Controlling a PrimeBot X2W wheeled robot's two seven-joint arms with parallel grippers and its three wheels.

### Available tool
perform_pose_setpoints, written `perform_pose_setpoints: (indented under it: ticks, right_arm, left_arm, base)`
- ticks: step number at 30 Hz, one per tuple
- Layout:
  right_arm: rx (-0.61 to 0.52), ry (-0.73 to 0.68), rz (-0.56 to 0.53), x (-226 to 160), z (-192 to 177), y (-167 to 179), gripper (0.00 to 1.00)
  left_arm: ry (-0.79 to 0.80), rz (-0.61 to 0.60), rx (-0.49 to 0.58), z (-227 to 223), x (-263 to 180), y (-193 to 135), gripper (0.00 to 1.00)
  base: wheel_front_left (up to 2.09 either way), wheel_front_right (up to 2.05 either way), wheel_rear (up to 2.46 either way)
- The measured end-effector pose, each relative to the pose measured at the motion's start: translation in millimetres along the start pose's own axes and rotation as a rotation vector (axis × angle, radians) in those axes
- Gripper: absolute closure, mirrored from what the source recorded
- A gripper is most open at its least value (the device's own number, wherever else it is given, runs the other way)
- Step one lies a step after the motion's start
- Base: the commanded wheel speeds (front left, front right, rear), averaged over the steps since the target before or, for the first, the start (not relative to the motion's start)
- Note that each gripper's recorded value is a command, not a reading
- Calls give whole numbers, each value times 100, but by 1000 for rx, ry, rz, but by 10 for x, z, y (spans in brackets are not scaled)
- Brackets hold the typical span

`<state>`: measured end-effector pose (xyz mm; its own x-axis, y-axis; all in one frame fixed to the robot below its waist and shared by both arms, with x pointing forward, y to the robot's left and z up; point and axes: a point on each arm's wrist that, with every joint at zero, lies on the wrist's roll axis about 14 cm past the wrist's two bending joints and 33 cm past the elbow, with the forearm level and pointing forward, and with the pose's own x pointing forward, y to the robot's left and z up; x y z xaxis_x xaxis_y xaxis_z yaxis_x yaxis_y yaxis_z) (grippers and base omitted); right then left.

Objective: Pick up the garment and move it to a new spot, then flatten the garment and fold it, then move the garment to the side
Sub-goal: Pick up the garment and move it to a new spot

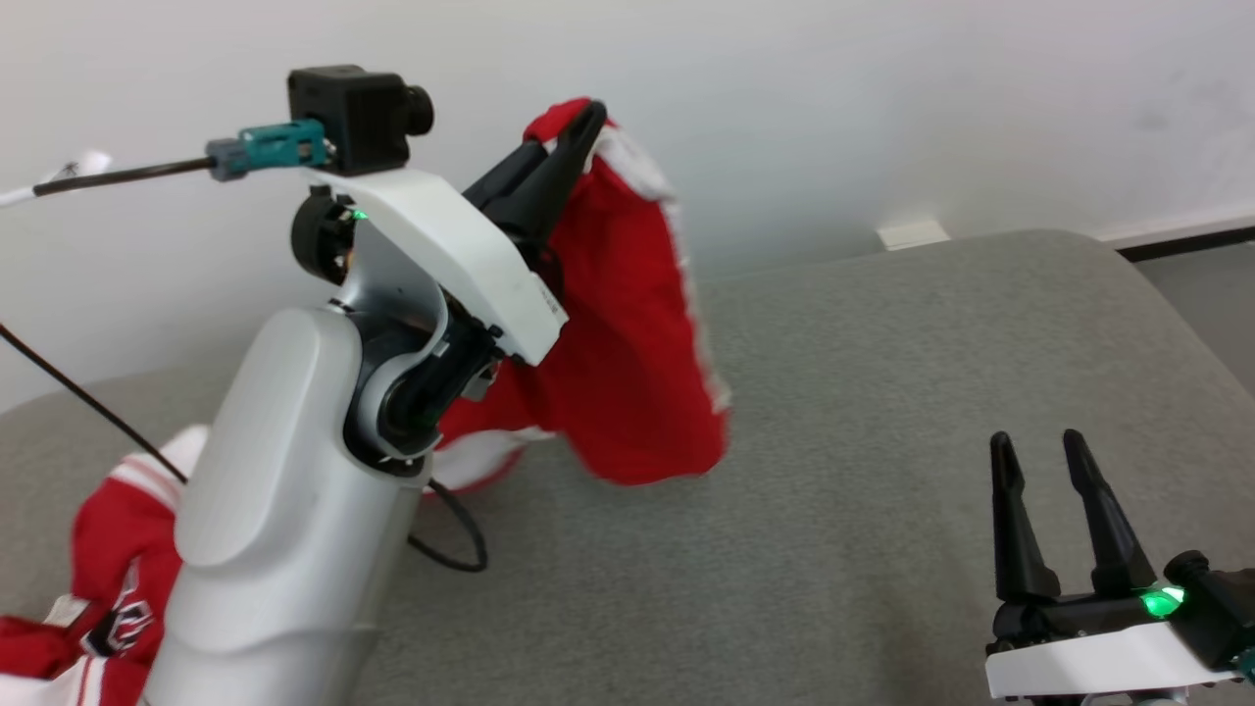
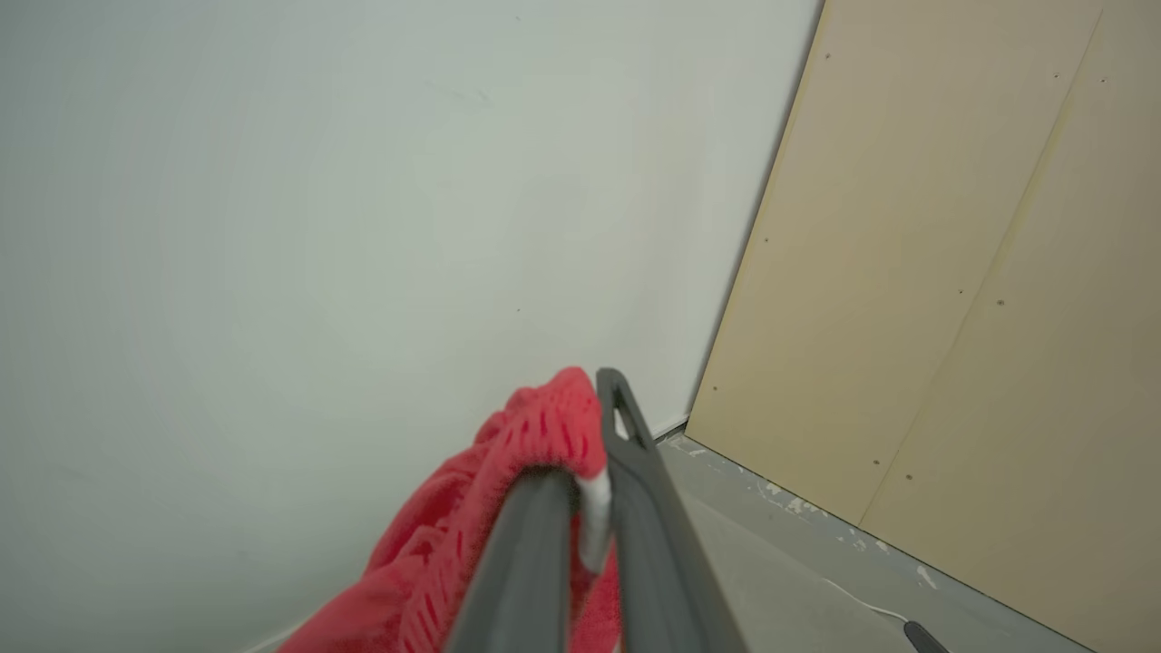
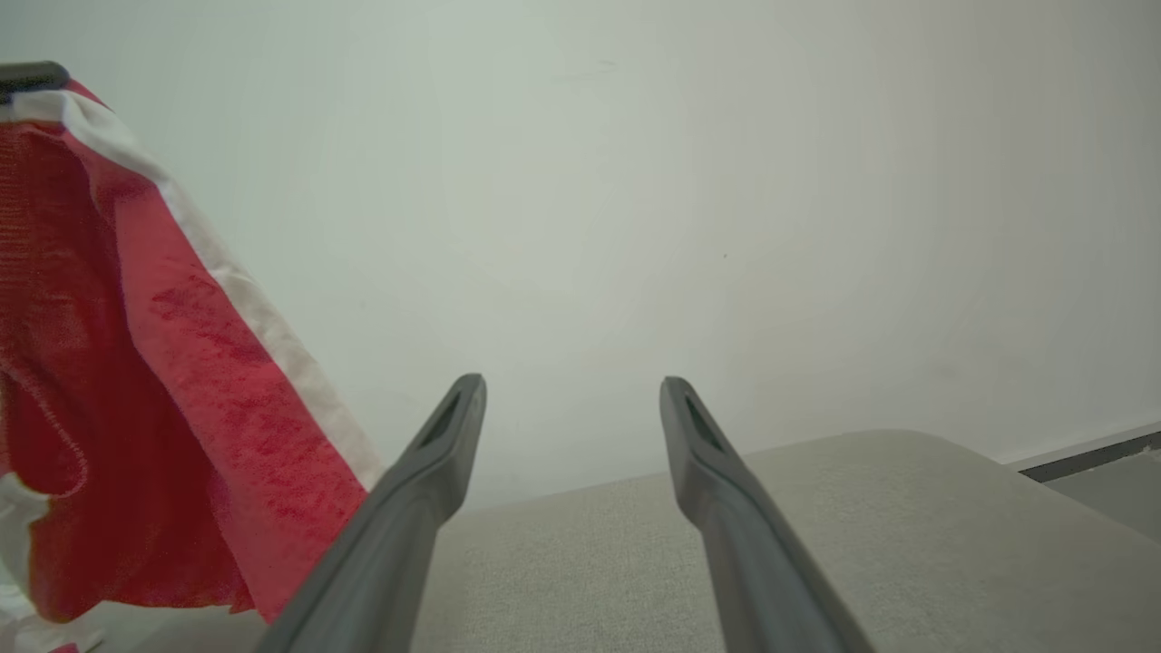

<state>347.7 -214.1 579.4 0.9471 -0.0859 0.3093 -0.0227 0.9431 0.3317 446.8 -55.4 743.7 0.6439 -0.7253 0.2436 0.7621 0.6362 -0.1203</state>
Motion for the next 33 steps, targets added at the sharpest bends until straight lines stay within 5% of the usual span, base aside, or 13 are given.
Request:
perform_pose_setpoints:
  ticks: [5,15,20,21,22,23,24,33]
  right_arm:
    - [-41,-37,-93,-145,170,-308,0]
    - [-58,0,-162,-171,64,-525,0]
    - [-43,23,-119,-50,-38,-418,0]
    - [-46,28,-109,-29,-56,-401,0]
    - [-47,33,-101,-10,-74,-390,0]
    - [-47,38,-92,10,-94,-371,0]
    - [-47,44,-82,31,-119,-347,0]
    - [-13,58,-16,175,-218,-146,0]
  left_arm:
    - [-58,-65,-168,-27,149,-271,100]
    - [266,147,-371,-1939,-598,156,100]
    - [374,271,-337,-2445,-1090,447,100]
    - [385,295,-329,-2504,-1167,495,85]
    - [392,312,-314,-2544,-1224,534,55]
    - [404,324,-297,-2586,-1281,568,55]
    - [410,339,-293,-2619,-1327,592,2]
    - [310,403,-205,-2431,-1435,787,0]
  base:
    - [0,0,0]
    - [0,0,0]
    - [0,0,0]
    - [0,0,0]
    - [0,0,0]
    - [0,0,0]
    - [0,0,0]
    - [0,0,0]
